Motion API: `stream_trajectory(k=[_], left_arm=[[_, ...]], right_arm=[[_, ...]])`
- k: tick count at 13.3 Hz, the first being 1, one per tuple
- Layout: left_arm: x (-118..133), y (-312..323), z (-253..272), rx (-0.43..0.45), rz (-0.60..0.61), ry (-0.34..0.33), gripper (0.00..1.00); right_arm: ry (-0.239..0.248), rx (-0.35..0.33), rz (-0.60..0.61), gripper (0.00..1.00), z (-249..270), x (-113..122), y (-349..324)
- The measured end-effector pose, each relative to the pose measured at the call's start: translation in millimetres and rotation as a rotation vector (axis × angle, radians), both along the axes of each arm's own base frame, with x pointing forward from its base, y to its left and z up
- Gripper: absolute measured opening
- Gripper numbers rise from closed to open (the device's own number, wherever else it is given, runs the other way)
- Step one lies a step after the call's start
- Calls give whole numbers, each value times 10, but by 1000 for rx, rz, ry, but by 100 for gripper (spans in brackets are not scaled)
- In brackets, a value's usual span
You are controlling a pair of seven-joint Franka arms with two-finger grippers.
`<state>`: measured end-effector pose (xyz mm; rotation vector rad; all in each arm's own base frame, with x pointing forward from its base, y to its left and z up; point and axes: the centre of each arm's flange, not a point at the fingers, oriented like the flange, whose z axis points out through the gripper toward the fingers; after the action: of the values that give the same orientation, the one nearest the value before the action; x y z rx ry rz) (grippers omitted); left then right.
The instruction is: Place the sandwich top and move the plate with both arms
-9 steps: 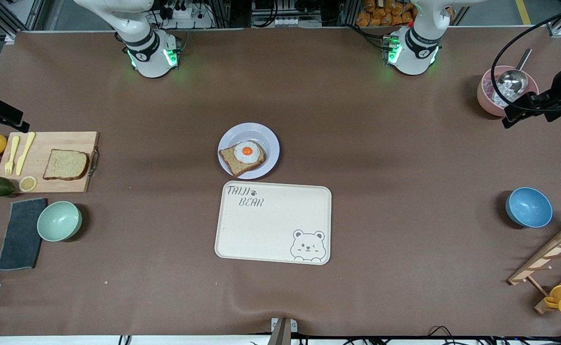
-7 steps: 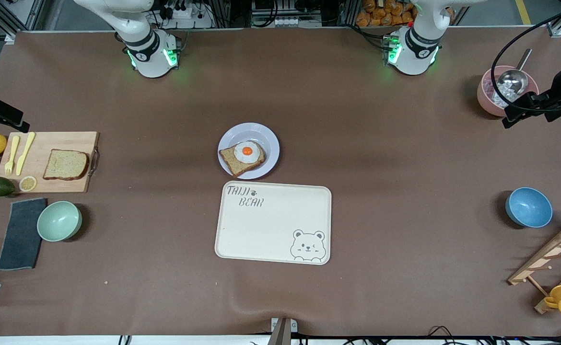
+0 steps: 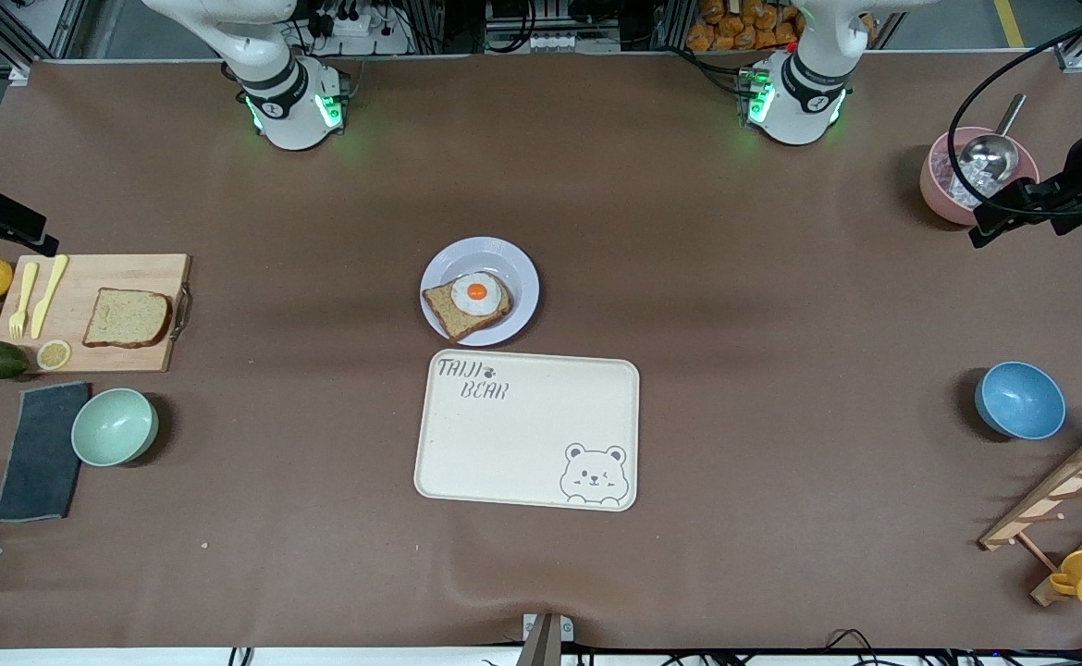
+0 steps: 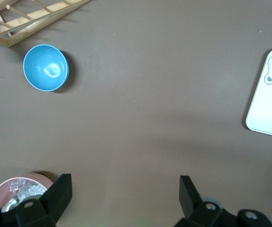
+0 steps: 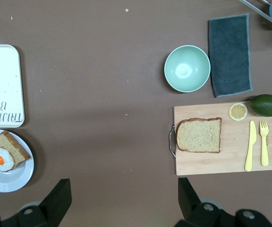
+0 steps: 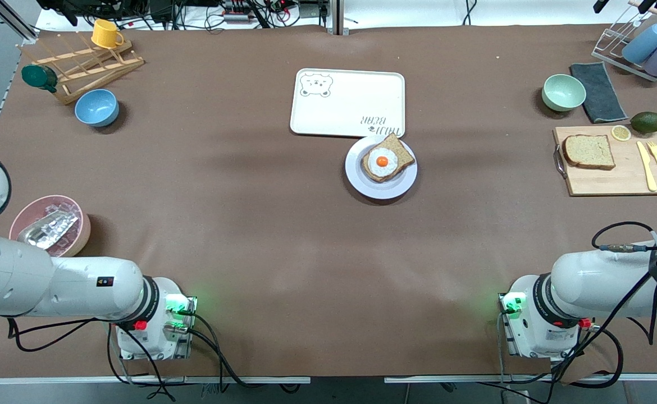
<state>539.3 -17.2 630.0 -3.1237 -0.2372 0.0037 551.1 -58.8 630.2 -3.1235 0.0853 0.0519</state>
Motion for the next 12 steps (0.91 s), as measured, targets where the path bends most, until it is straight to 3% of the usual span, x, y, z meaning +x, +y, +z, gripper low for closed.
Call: stream_trajectory(k=[7,12], left_arm=[[22,-56,-177,-31,-4,39,100],[31,-111,-328,-31,-13,65,100]], right_arm=[[11,-2,-9,100,-103,49,-44],[103,-61,-132,100,-708,206,-871]])
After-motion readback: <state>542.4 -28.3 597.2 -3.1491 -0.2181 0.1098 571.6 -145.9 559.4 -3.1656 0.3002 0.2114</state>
